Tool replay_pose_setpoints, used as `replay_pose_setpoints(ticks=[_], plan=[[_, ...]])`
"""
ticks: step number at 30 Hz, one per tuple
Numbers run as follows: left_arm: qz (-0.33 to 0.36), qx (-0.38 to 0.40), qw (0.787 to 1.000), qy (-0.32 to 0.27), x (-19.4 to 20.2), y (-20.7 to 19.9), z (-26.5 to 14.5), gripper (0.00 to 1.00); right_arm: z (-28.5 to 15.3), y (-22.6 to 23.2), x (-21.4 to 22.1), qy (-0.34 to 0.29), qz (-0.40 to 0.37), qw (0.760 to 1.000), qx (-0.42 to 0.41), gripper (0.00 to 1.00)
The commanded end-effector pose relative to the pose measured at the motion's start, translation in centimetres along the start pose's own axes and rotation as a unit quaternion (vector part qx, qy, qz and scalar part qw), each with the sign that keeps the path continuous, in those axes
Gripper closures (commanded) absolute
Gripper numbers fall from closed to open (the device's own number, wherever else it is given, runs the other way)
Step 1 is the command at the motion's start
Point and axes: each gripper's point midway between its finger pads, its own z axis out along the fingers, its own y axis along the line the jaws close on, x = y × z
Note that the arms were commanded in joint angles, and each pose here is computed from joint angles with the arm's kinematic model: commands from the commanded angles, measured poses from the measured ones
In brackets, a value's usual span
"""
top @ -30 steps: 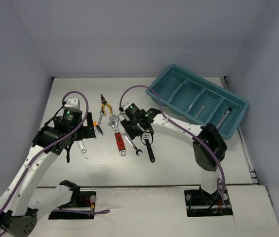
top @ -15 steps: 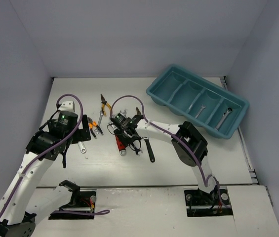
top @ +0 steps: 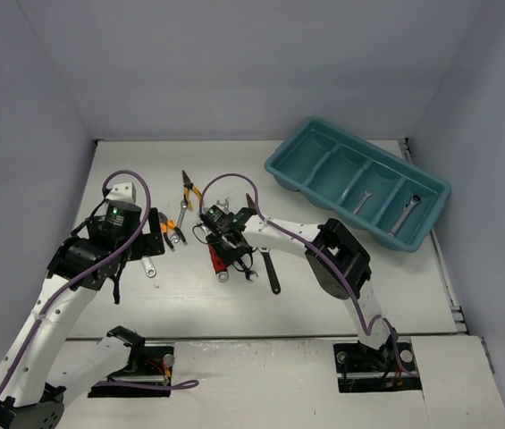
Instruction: Sort the tools into containers
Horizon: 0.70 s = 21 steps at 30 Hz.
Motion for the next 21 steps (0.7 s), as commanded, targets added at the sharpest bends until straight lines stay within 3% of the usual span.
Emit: replay_pose_setpoints(ticks=[1, 6, 13, 18, 21], plan=[[-0.009, -0.01, 1.0, -0.005, -0.6, 0.0, 0.2, 0.03, 1.5, 0.1, 3.8, 0.077, -0.016, 0.997, -0.015, 0.61], [-0.01, -0.012, 1.0, -0.002, -0.7, 0.0, 0.4, 0.03, 2.4, 0.1, 6.1, 0.116, -0.019, 0.993, -0.022, 0.68], [-0.009, -0.016, 1.0, -0.005, -0.9, 0.1, 0.4, 0.03, 2.7, -1.5, 8.4, 0.141, -0.01, 0.99, 0.007, 0.99], [-0.01, -0.016, 1.0, -0.004, -0.8, 0.1, 0.5, 0.03, 1.1, -3.5, 8.0, 0.121, -0.006, 0.992, 0.038, 1.0], [-0.009, -0.017, 1.0, -0.003, -0.9, 0.0, 0.5, 0.03, -1.5, -3.8, 5.6, 0.072, -0.007, 0.997, 0.038, 1.0]])
